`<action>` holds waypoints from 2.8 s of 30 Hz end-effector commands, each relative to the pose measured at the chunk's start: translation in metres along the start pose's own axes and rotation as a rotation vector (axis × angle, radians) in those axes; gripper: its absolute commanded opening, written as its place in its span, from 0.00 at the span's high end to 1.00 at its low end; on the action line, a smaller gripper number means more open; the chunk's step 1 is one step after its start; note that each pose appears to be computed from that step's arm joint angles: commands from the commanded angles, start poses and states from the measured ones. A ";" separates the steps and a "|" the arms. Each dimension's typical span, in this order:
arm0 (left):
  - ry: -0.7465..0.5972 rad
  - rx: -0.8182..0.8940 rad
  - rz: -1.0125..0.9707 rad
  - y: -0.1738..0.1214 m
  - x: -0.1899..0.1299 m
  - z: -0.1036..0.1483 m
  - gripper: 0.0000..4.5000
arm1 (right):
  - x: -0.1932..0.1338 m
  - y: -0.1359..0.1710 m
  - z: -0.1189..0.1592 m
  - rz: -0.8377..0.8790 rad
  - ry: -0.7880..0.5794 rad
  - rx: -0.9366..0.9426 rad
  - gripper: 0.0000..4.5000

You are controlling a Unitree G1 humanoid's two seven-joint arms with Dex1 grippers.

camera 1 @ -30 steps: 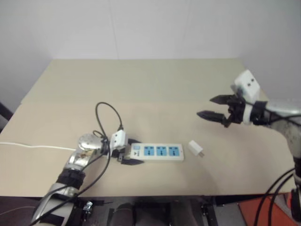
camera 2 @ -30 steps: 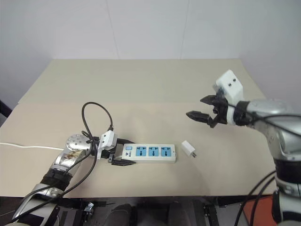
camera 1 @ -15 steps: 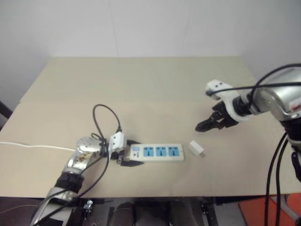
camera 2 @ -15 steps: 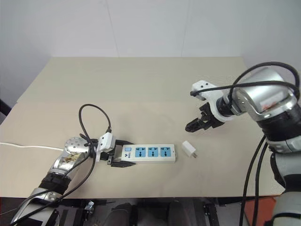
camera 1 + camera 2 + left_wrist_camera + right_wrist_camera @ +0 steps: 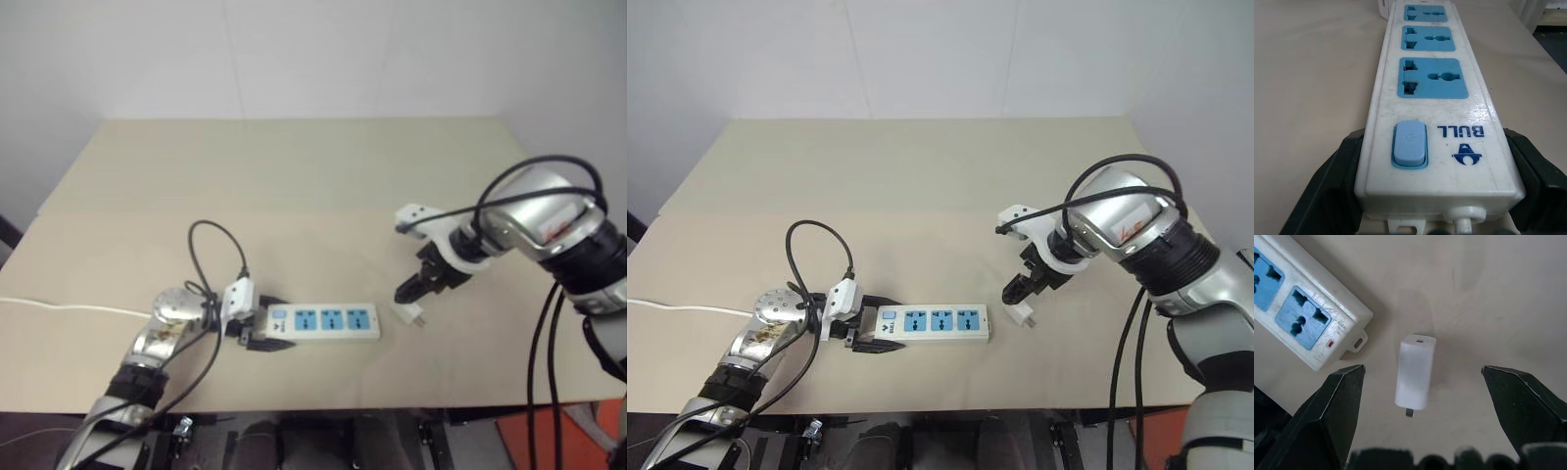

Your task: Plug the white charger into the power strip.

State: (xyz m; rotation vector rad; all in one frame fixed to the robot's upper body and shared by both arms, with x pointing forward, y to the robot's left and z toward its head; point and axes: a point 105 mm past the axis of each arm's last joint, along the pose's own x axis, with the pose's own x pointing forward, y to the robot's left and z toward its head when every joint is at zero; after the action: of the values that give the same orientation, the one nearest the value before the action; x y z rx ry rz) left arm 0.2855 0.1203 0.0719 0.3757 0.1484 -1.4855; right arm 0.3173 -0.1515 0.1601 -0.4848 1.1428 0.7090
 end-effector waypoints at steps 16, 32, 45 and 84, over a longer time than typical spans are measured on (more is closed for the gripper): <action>-0.012 0.008 0.011 -0.001 0.001 0.003 0.26 | 0.033 0.001 -0.001 -0.038 0.069 0.017 0.00; -0.010 0.002 0.035 -0.002 -0.001 0.004 0.26 | 0.046 0.006 -0.003 -0.032 0.089 0.000 0.66; -0.014 0.006 0.045 0.001 0.004 0.005 0.26 | -0.045 -0.025 0.069 -0.078 -0.794 -0.076 0.75; -0.004 0.009 0.002 -0.003 0.002 0.009 0.26 | 0.036 0.107 0.059 0.530 -1.345 -0.537 0.75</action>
State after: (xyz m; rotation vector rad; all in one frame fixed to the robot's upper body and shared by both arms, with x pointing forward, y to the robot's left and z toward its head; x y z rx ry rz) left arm 0.2828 0.1188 0.0716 0.3684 0.1675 -1.4619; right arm 0.2901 -0.0335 0.1330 -0.0399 -0.1883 1.4575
